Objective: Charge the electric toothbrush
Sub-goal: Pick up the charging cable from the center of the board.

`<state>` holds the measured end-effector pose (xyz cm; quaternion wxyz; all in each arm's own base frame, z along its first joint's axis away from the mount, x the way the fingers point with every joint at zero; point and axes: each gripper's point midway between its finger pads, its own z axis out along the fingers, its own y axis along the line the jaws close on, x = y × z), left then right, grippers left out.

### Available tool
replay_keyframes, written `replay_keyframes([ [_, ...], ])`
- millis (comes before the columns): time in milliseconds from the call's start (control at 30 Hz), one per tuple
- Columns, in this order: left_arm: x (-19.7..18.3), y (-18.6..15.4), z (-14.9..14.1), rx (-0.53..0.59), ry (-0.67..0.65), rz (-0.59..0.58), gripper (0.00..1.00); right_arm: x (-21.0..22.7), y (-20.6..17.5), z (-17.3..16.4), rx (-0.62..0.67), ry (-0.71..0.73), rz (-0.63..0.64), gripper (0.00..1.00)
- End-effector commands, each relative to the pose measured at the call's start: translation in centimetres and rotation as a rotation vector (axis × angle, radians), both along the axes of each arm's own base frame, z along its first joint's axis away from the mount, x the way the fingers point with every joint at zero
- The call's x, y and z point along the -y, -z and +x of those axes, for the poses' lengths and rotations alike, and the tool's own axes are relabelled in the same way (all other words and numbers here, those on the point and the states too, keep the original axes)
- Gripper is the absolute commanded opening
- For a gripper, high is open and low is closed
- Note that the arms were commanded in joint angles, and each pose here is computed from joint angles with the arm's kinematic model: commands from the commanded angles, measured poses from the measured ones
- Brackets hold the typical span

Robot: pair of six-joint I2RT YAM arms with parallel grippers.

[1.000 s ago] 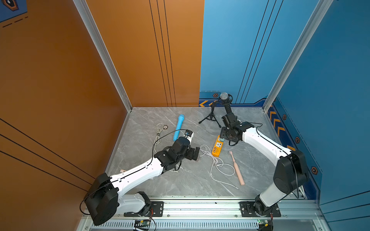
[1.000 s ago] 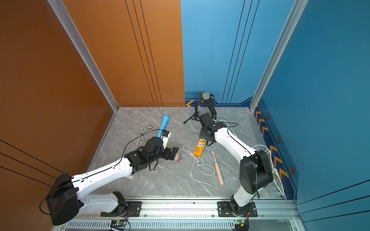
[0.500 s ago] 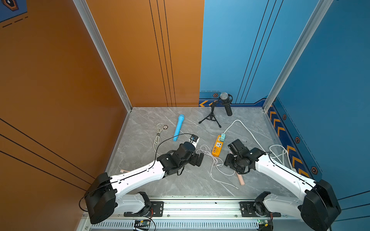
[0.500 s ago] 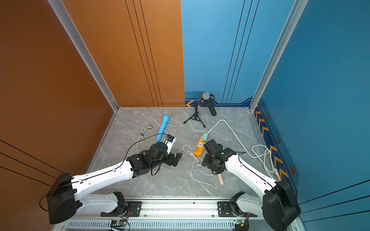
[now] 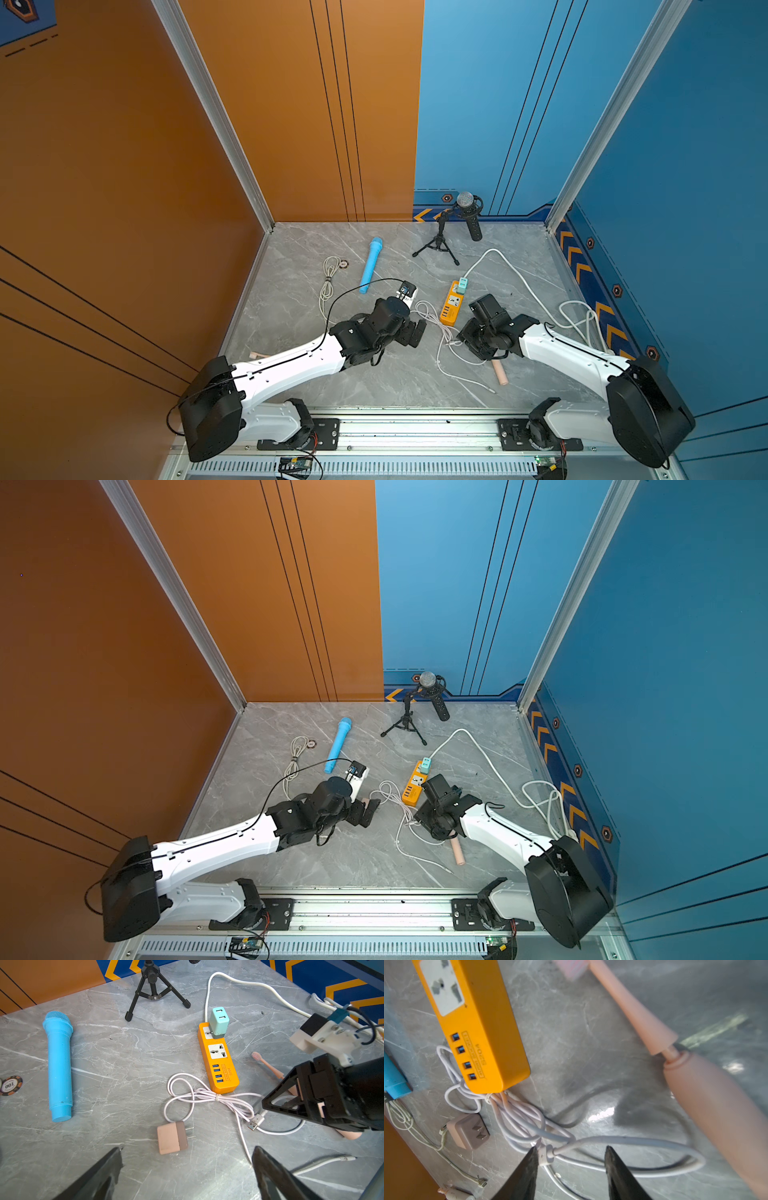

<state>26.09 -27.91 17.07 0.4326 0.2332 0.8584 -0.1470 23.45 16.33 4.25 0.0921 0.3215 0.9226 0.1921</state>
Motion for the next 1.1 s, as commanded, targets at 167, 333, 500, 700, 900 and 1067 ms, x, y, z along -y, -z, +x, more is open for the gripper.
replay_keyframes([
  [167,0.2,-1.0,0.3,0.040,0.000,-0.003,0.99,0.1,1.8,0.7,-0.015,0.007,-0.032,0.40],
  [333,0.1,-1.2,0.4,0.044,-0.002,-0.006,0.98,0.1,1.3,0.6,0.008,-0.012,-0.033,0.30],
  [500,0.0,-1.3,0.4,0.046,-0.005,-0.012,0.99,0.6,0.5,0.2,0.035,-0.042,-0.065,0.23],
  [700,0.1,-1.6,0.4,0.051,-0.004,-0.019,0.99,0.0,-0.5,0.5,0.071,-0.096,-0.060,0.10],
  [900,-0.9,-2.2,0.5,0.050,-0.022,-0.049,0.99,-1.2,-3.3,1.3,0.185,-0.222,-0.036,0.03],
  [1067,-2.7,-3.2,0.4,0.057,-0.048,-0.081,0.98,-3.3,-6.9,1.6,0.324,-0.389,0.045,0.00],
])
